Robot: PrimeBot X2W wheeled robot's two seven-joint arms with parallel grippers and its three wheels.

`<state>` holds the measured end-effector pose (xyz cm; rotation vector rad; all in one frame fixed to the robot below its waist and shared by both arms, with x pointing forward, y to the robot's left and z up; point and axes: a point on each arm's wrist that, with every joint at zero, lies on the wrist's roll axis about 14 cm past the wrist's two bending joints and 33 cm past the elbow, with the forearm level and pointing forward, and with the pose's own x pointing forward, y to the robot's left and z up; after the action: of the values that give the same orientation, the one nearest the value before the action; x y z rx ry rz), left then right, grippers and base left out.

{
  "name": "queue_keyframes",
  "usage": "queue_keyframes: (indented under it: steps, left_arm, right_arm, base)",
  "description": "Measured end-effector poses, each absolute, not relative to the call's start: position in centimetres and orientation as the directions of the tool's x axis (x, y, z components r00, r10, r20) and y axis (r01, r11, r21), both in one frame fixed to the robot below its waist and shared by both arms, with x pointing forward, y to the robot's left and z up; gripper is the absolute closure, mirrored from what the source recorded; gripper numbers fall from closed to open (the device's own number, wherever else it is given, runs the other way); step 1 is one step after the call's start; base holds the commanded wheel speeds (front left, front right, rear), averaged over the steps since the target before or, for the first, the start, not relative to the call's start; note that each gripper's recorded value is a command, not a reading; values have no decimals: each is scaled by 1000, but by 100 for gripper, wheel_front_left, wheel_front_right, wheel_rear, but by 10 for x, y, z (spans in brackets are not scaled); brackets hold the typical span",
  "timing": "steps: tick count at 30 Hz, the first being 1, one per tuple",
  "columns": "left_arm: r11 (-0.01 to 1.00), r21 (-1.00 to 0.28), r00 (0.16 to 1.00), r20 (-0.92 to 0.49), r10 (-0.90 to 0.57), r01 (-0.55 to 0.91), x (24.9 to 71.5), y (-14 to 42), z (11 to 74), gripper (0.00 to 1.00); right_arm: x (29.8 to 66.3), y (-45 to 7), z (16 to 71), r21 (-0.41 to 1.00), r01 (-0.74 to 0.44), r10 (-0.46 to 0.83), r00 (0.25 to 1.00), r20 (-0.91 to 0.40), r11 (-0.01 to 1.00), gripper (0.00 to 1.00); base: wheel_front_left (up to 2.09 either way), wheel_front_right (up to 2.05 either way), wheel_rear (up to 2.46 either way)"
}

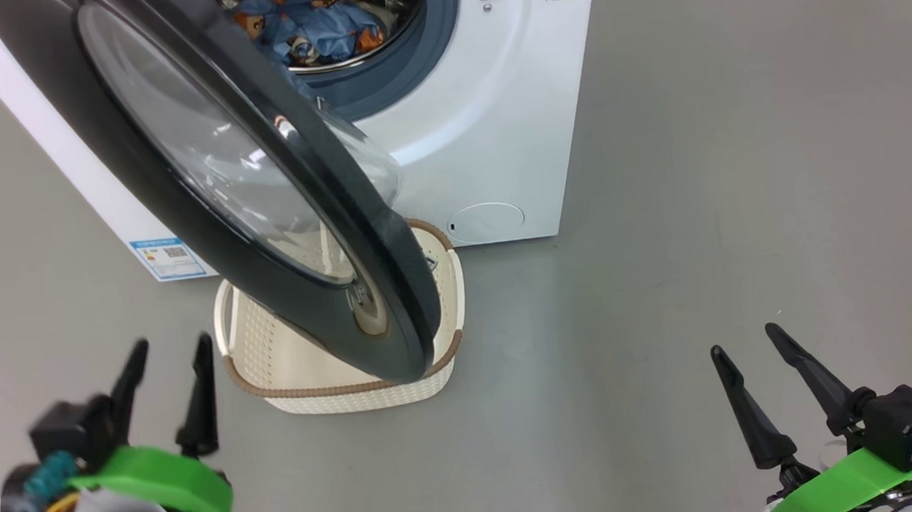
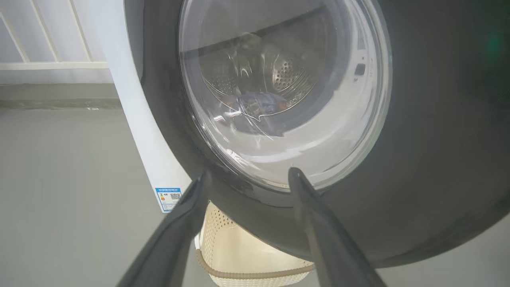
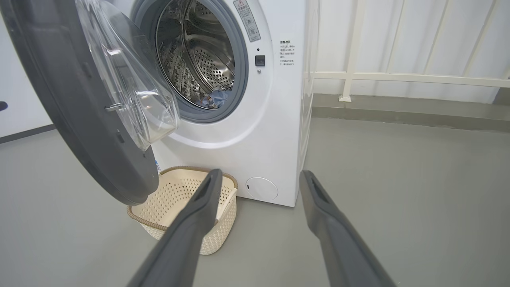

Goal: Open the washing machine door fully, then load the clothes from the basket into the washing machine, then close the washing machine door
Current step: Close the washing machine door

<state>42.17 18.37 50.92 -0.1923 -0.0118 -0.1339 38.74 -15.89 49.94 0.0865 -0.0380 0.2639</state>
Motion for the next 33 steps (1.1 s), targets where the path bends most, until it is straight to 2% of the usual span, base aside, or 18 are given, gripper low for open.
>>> queue_keyframes:
  steps: [9, 20, 33]
  left_arm:
    - [986, -111, 991, -40, -130, 125, 401, 175, 474, 0]
    - [989, -148, 999, -26, -28, 24, 365, 183, 473, 0]
    - [987, -162, 1000, -8, 10, -11, 344, 194, 477, 0]
  right_arm:
    - [391, -161, 502, 74, -258, 255, 965, 57, 963, 0]
    - [383, -162, 503, 81, -245, 240, 969, 61, 966, 0]
    - [369, -166, 502, 52, -225, 222, 974, 55, 973, 0]
  base:
    - [0, 0, 0]
    - [0, 0, 0]
    - [0, 0, 0]
